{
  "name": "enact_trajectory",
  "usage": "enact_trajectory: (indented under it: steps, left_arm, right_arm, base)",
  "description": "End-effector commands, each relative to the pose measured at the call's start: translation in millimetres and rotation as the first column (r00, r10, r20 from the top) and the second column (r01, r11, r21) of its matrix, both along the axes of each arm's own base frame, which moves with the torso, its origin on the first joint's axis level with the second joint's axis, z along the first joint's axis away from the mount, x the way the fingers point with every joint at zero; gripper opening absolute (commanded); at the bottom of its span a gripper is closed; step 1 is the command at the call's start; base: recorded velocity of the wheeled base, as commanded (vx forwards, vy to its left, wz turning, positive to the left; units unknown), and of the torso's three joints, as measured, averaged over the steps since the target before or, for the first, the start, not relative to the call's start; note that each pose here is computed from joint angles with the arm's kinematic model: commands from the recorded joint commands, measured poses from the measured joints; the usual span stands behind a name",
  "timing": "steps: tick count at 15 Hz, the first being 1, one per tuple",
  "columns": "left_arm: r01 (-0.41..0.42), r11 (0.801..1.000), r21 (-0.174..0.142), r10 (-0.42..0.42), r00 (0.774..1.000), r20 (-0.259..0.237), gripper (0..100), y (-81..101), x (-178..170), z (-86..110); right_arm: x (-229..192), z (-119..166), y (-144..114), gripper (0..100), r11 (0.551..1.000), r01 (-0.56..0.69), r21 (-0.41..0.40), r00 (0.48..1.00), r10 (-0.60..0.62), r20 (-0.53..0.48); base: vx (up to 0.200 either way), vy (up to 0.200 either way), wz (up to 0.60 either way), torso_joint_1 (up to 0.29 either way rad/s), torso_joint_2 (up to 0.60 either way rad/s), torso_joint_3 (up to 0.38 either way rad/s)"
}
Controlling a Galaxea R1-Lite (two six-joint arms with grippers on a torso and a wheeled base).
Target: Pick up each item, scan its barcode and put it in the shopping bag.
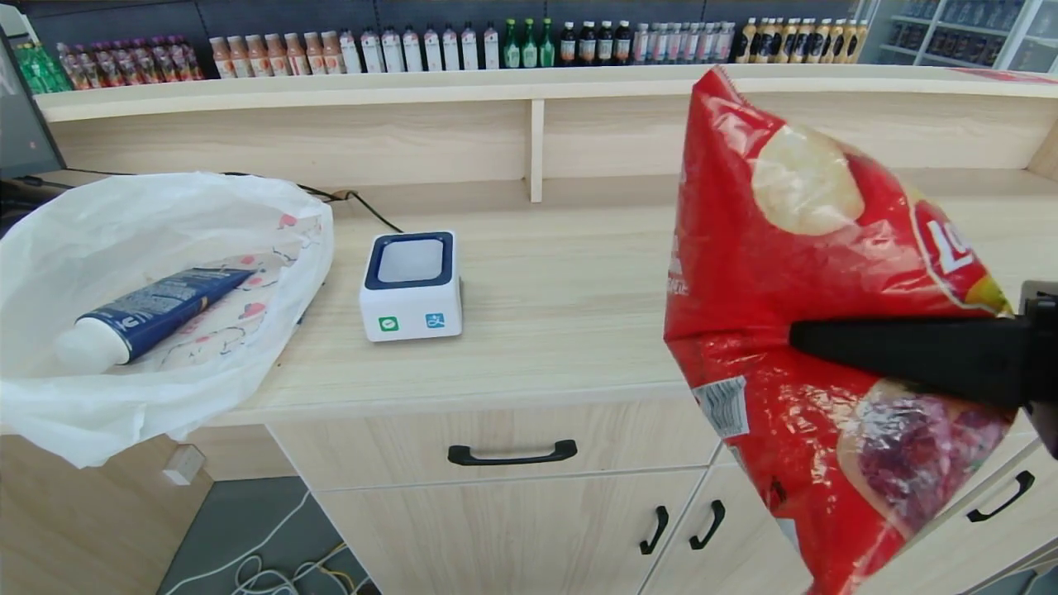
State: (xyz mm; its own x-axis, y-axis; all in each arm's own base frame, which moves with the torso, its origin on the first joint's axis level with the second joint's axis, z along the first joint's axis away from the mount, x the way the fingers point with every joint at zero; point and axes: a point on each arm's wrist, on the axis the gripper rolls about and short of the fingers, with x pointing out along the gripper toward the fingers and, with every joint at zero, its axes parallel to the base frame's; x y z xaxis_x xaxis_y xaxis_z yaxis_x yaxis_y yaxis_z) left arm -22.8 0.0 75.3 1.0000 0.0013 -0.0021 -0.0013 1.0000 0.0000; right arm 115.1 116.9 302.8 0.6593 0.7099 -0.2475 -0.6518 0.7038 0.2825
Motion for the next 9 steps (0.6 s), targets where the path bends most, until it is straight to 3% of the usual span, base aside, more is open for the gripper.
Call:
enact_trajectory:
  steps: [1,3,5,9]
  left_arm:
    - [0.0,1.0,0.0,0.0,1.0,0.001,100,0.0,0.0,0.0]
    - [0.0,1.0,0.0,0.0,1.0,0.001,100,0.0,0.0,0.0]
    - [0.0,1.0,0.0,0.0,1.0,0.001,100,0.0,0.0,0.0]
    - [0.0,1.0,0.0,0.0,1.0,0.001,100,0.0,0.0,0.0]
  right_arm:
    - [-6.0,-10.3,-4.3,0,0.995,-0.043,0.095,0.998,0.046,-0.033]
    - [-5.0,-30.1,-0.2,0,0.979,-0.107,0.175,0.99,0.122,-0.075]
    - [-6.2,-47.4,1.2,0,0.953,-0.189,0.237,0.977,0.206,-0.049]
    - [-8.2,-67.5,0.7,0,0.932,-0.21,0.295,0.963,0.25,-0.103]
  base:
    - [0.0,0.0,0.0,0.0,0.0,0.0]
    - [0.0,0.0,0.0,0.0,0.0,0.0]
    - [0.0,0.0,0.0,0.0,0.0,0.0]
    - [0.0,0.0,0.0,0.0,0.0,0.0]
